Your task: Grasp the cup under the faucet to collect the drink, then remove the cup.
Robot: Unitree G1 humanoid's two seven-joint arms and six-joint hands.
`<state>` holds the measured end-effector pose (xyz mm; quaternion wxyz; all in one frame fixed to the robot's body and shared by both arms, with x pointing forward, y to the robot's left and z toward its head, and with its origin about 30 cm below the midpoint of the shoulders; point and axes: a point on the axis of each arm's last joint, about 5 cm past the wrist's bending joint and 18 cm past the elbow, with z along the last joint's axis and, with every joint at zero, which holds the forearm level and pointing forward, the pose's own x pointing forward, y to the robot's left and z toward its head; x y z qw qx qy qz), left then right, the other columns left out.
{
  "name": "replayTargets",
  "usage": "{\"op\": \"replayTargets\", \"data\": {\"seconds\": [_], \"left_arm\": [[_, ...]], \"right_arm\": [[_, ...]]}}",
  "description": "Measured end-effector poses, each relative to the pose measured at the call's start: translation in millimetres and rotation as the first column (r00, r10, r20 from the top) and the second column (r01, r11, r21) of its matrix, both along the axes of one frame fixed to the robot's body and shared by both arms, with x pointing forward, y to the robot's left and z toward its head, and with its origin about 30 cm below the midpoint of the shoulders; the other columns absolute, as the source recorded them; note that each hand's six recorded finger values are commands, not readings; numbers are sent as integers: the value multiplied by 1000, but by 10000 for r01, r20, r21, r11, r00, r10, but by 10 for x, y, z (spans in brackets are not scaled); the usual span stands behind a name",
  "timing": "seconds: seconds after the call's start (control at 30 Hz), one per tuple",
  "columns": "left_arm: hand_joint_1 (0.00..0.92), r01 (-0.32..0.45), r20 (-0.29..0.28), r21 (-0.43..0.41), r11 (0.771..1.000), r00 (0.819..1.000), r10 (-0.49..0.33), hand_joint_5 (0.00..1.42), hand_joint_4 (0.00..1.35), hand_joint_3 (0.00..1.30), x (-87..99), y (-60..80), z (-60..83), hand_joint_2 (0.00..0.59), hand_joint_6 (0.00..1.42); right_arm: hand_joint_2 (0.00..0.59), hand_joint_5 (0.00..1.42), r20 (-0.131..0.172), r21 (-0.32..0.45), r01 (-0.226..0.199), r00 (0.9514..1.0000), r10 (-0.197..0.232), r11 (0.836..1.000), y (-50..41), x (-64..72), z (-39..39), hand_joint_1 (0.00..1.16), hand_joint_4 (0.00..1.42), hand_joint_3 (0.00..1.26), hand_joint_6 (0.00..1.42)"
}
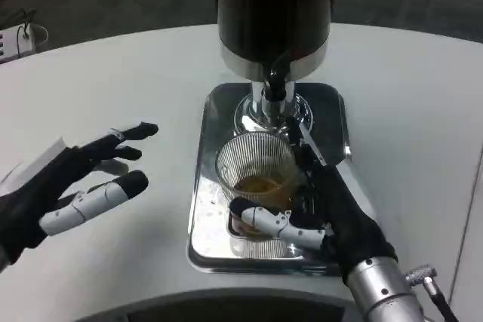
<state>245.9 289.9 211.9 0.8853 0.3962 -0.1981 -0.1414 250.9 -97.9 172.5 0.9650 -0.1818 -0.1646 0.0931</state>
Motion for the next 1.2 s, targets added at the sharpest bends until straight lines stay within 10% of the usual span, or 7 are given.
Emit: {"op": "replayTargets", "data": {"seconds": [0.8, 1.2], "left_arm": [[0, -266, -707, 423, 9988, 9971, 295, 197, 117, 190, -13, 42, -45, 92, 275], [0, -381, -952, 497, 9980, 9945, 427, 197, 117, 191, -5, 50, -64, 92, 269]], "right_arm": [[189, 169, 265, 55, 558, 9981, -559, 9984, 199, 107, -2, 858, 89, 0, 133], [201, 439, 293, 557, 1280, 9911, -1298, 9902, 368, 130, -48, 915, 345, 235, 354]]}}
